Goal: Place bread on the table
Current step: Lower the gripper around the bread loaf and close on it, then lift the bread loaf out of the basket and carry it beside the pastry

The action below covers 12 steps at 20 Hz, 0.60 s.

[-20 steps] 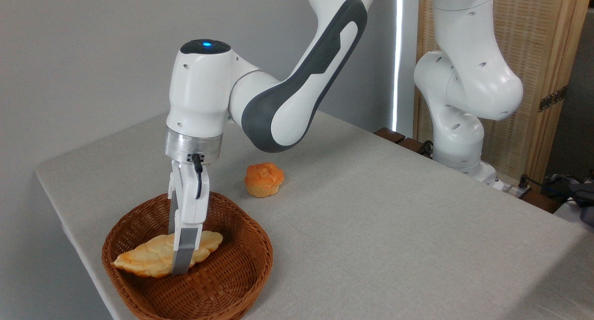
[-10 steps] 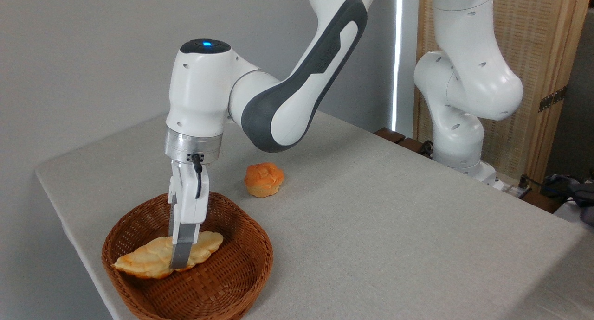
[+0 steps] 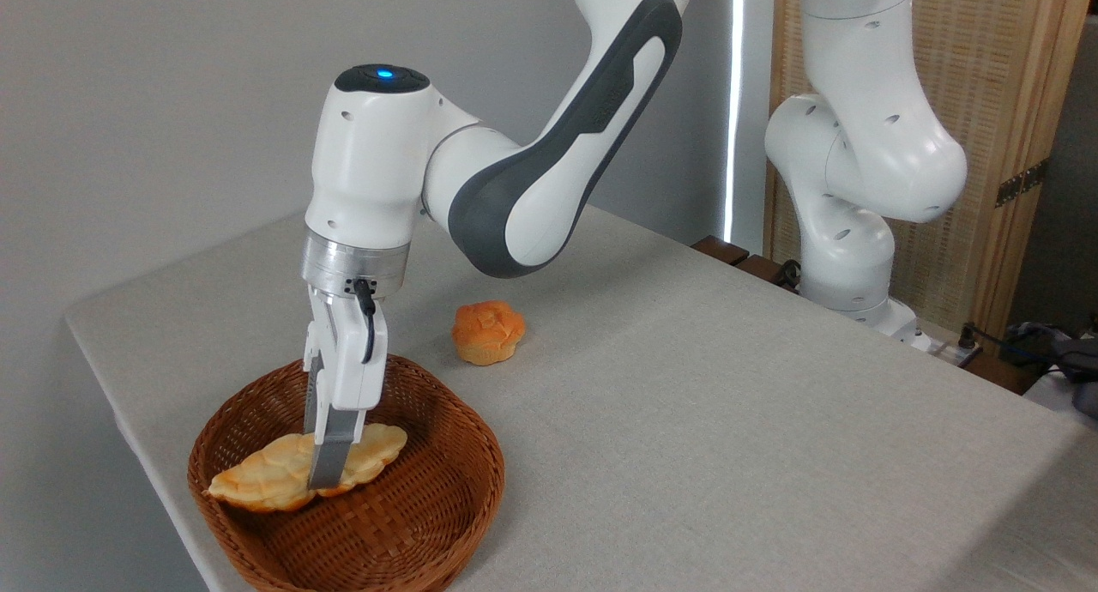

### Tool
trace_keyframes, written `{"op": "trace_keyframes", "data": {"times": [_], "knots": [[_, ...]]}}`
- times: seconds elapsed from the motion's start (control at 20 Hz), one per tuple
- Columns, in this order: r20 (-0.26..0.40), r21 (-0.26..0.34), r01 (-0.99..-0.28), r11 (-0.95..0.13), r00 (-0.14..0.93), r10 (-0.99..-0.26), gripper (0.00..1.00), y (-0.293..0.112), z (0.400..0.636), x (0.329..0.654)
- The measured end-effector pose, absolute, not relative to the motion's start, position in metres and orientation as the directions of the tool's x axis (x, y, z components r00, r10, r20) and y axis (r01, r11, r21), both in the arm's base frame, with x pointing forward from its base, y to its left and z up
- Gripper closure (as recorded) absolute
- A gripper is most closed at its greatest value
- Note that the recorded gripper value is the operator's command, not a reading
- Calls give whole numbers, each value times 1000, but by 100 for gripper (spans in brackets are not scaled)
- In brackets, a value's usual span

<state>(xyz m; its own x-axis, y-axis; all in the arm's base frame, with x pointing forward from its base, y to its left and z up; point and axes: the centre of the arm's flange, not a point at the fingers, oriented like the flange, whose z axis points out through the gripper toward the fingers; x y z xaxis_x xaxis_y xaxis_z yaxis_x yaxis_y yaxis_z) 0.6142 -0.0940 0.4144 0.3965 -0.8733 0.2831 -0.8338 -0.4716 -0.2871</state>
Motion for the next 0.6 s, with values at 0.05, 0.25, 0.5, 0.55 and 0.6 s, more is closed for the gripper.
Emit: {"op": "trace_keyframes", "data": {"times": [0.05, 0.25, 0.5, 0.55, 0.6], "knots": [[285, -290, -833, -472, 396, -873, 48, -94, 417, 614], [314, -288, -820, -494, 406, -858, 47, -93, 428, 613], [356, -232, -806, -544, 450, -819, 47, -81, 469, 598], [357, -216, -805, -553, 462, -812, 47, -74, 481, 592], [355, -201, -803, -561, 474, -806, 47, -66, 492, 586]]}}
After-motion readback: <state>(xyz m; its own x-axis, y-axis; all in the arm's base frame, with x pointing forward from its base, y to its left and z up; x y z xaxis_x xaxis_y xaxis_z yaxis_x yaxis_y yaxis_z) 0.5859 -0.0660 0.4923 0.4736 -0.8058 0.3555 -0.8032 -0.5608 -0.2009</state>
